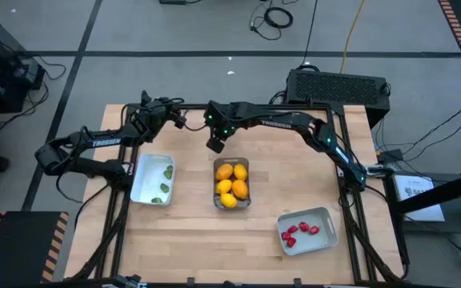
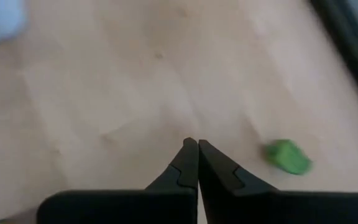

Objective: Sort produce into baskets
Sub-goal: Put the green chili pepper into the white bin

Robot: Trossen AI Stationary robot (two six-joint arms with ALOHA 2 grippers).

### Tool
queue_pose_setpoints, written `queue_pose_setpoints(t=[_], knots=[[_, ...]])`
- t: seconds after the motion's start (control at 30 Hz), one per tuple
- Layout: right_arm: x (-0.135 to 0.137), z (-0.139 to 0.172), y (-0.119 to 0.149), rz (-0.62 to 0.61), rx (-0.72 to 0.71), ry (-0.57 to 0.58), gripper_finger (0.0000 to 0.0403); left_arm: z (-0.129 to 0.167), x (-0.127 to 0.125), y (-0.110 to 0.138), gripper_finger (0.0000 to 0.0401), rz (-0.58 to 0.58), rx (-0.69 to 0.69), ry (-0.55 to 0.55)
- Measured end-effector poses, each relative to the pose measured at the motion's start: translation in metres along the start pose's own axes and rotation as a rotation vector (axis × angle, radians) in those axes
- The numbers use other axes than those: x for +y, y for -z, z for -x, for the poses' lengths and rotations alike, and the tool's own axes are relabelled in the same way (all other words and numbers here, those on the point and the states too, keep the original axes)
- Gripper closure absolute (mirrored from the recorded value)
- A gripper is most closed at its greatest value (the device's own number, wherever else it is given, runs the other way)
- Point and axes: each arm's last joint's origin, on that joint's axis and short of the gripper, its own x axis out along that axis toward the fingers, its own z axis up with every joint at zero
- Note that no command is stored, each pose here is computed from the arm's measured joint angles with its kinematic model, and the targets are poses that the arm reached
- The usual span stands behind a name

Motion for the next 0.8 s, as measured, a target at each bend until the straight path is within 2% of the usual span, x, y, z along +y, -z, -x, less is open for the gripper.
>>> queue_pose_setpoints(t=[0.1, 0.2, 0.33, 0.4, 0.47, 0.63, 0.8], knots=[[-0.003, -0.001, 0.003, 0.005, 0.031, 0.05, 0.0402, 0.0, 0.0, 0.0, 0.0201, 0.0, 0.002, 0.003], [-0.009, 0.004, 0.013, -0.002, 0.143, 0.071, 0.0402, 0.0, -0.001, 0.0, 0.0201, 0.009, -0.011, 0.054], [-0.014, 0.027, 0.031, 0.009, 0.325, 0.166, 0.0402, 0.001, -0.009, -0.003, 0.0201, 0.084, -0.069, 0.314], [-0.013, 0.041, 0.038, 0.056, 0.382, 0.259, 0.0402, 0.002, -0.014, -0.009, 0.0201, 0.15, -0.131, 0.456], [-0.008, 0.056, 0.047, 0.114, 0.406, 0.294, 0.0402, 0.003, -0.022, -0.013, 0.0201, 0.191, -0.181, 0.556], [-0.007, 0.102, 0.083, 0.171, 0.298, 0.261, 0.0402, -0.003, -0.054, -0.024, 0.0201, 0.167, -0.187, 0.658], [-0.023, 0.131, 0.144, 0.108, 0.05, 0.219, 0.0403, -0.02, -0.097, -0.031, 0.0201, 0.094, -0.145, 0.735]])
